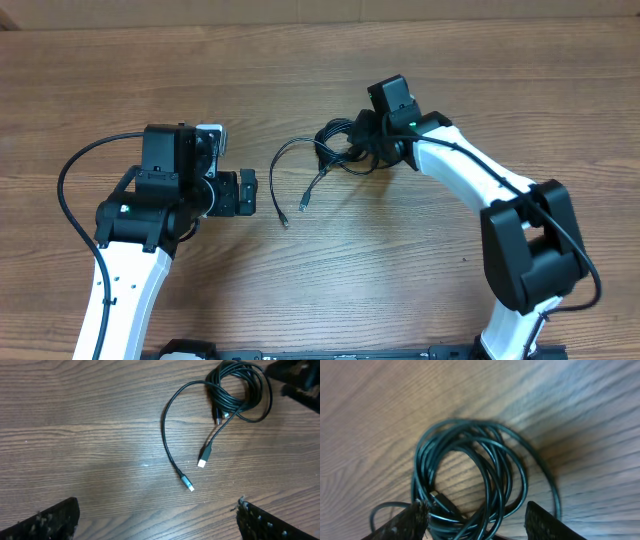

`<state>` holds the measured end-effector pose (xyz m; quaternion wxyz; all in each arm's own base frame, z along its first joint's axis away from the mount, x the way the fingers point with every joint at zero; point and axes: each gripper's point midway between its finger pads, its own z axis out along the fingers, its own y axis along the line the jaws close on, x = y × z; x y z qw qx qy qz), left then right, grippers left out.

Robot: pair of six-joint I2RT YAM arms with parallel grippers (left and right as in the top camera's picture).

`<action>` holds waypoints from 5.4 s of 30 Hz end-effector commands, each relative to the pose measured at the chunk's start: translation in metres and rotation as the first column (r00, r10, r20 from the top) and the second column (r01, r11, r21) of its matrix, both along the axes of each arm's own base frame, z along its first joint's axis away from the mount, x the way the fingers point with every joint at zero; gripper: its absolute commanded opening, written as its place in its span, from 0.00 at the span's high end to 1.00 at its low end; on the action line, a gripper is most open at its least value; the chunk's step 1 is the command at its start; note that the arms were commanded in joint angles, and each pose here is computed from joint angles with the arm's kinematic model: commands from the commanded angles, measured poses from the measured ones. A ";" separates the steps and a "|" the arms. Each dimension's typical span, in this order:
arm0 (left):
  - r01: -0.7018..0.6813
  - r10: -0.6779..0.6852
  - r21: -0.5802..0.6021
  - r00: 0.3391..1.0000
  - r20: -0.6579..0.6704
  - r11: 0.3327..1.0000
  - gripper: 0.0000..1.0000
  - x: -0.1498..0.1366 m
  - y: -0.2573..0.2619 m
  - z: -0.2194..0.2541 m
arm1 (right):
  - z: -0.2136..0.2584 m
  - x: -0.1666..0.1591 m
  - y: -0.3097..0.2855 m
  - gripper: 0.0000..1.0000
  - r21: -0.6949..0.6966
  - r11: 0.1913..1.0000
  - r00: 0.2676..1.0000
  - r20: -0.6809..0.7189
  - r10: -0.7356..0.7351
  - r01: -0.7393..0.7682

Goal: Untangle cables

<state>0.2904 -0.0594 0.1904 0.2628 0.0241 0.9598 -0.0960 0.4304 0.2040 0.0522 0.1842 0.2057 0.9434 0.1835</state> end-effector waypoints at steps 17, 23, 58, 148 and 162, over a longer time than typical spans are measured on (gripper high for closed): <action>0.055 -0.056 0.016 0.998 0.037 0.998 0.05 0.011 -0.011 0.006 | -0.004 -0.030 0.035 0.96 0.014 0.968 0.965 -0.082 0.251 -0.251; 0.111 -0.114 -0.074 0.992 -0.047 0.991 0.25 0.016 -0.031 -0.017 | 0.032 -0.047 0.028 0.96 -0.033 0.933 0.932 -0.058 0.357 -0.359; 0.324 -0.329 -0.073 0.940 -0.087 0.943 0.53 0.071 -0.128 -0.122 | 0.029 -0.101 0.061 0.96 0.100 0.890 0.870 -0.188 0.456 -0.445; 0.101 -0.124 -0.265 0.990 -0.070 0.959 0.88 0.064 -0.034 -0.014 | 0.035 -0.136 0.034 0.96 0.248 0.727 0.694 -0.217 0.686 -0.641; 0.156 -0.241 -0.286 0.925 -0.293 0.945 0.44 0.049 -0.091 -0.085 | 0.012 -0.115 0.002 0.96 -0.092 0.868 0.837 -0.332 0.436 -0.488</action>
